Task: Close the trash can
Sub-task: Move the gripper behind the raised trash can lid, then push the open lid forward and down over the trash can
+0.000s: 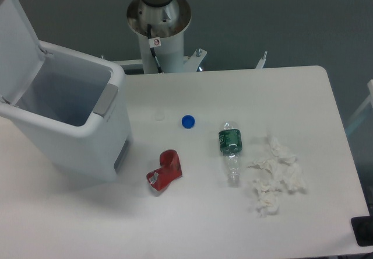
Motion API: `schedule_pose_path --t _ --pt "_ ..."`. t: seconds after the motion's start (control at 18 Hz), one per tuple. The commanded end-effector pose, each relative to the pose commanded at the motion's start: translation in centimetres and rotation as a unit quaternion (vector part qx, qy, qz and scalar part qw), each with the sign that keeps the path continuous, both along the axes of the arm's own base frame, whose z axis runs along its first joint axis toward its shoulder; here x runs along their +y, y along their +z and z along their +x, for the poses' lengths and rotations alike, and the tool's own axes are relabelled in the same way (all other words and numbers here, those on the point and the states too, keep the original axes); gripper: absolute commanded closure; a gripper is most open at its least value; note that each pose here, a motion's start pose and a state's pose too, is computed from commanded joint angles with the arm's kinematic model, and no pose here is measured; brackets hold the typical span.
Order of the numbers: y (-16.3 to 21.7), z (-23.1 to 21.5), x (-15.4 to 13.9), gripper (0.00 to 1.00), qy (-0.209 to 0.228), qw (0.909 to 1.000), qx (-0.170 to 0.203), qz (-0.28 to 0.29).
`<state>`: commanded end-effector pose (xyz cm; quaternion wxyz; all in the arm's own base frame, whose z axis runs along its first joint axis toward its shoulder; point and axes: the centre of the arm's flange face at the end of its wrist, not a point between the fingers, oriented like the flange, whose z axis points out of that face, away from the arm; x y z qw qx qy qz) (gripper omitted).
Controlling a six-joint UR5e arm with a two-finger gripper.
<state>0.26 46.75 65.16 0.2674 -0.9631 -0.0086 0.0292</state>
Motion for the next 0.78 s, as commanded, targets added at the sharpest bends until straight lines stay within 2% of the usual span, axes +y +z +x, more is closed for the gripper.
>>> schedule_pose_path --t 0.33,0.78 --pt "-0.7 -3.6 0.0 1.0 0.038 0.9992 -0.002 -0.008" --pt "-2.6 -5.8 1.1 1.0 0.054 0.9981 -0.008 -0.026"
